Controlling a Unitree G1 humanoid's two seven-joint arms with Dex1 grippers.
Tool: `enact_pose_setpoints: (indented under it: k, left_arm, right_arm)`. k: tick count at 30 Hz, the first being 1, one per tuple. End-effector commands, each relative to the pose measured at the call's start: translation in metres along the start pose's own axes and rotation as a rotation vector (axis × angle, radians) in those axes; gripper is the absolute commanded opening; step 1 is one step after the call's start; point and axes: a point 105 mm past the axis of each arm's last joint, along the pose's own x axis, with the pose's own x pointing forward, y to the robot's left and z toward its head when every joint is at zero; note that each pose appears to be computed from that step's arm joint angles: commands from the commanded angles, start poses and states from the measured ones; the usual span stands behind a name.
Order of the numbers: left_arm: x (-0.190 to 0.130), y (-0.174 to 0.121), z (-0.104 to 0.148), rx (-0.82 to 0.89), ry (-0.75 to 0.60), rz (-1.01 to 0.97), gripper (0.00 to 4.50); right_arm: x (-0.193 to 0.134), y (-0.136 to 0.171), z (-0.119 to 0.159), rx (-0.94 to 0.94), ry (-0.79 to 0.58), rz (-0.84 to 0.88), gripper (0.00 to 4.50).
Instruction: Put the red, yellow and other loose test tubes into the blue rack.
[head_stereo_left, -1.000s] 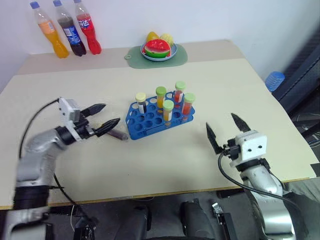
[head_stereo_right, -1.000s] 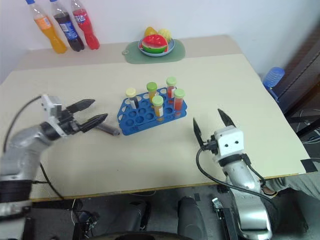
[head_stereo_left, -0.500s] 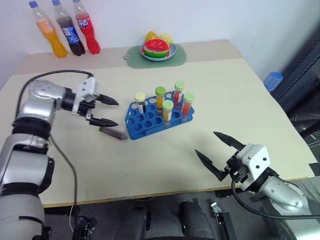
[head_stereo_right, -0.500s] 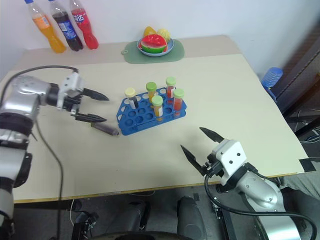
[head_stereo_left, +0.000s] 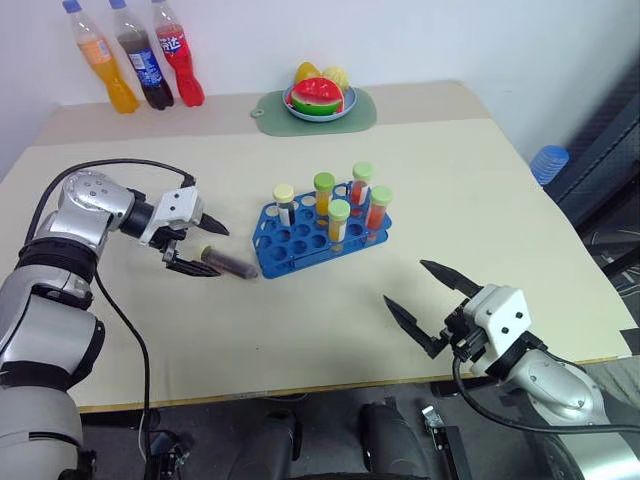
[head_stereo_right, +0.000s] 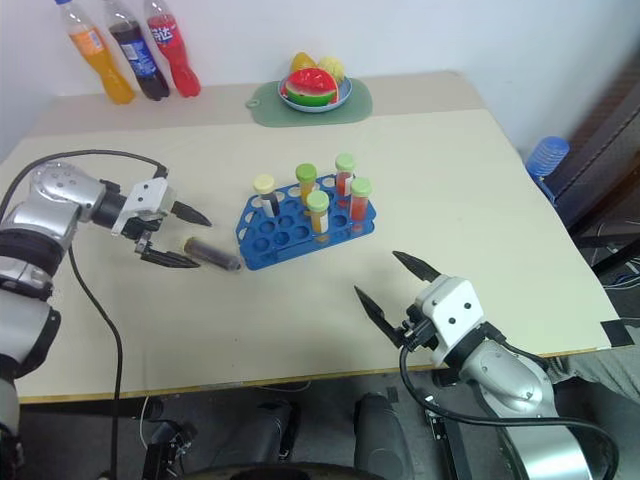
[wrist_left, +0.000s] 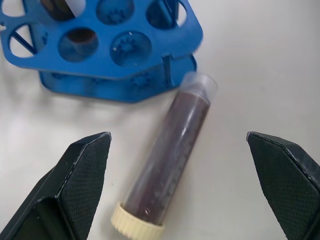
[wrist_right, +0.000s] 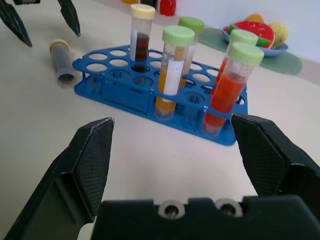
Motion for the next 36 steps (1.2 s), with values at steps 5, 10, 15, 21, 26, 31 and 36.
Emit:
enact_pose_setpoints:
  k: [5,10,15,21,26,31,36]
  left_arm:
    - [-0.003,0.004,0.005,0.118,0.084,-0.027,4.50]
    - [0.002,0.005,0.008,0.163,0.112,-0.056,4.50]
    - [0.005,0.008,0.013,0.187,0.115,-0.060,4.50]
    - [0.007,0.007,0.015,0.183,0.078,-0.046,4.50]
    - [-0.001,0.008,0.021,0.123,-0.008,0.008,4.50]
    - [-0.002,-0.013,0.005,0.151,0.058,-0.046,4.50]
    - [0.003,-0.012,0.007,0.199,0.086,-0.059,4.50]
  right_arm:
    - [0.005,0.000,0.006,-0.008,-0.029,0.007,4.11]
    - [0.006,0.001,0.005,-0.006,-0.030,0.010,4.11]
    - [0.007,0.002,0.005,0.001,-0.030,0.009,4.11]
    - [0.006,0.003,0.004,0.002,-0.030,0.010,4.11]
    - [0.005,0.002,0.003,0.003,-0.022,0.018,4.11]
    - [0.007,0.000,0.001,0.010,-0.022,0.037,4.11]
    - [0.010,-0.002,0.001,0.014,-0.028,0.046,4.11]
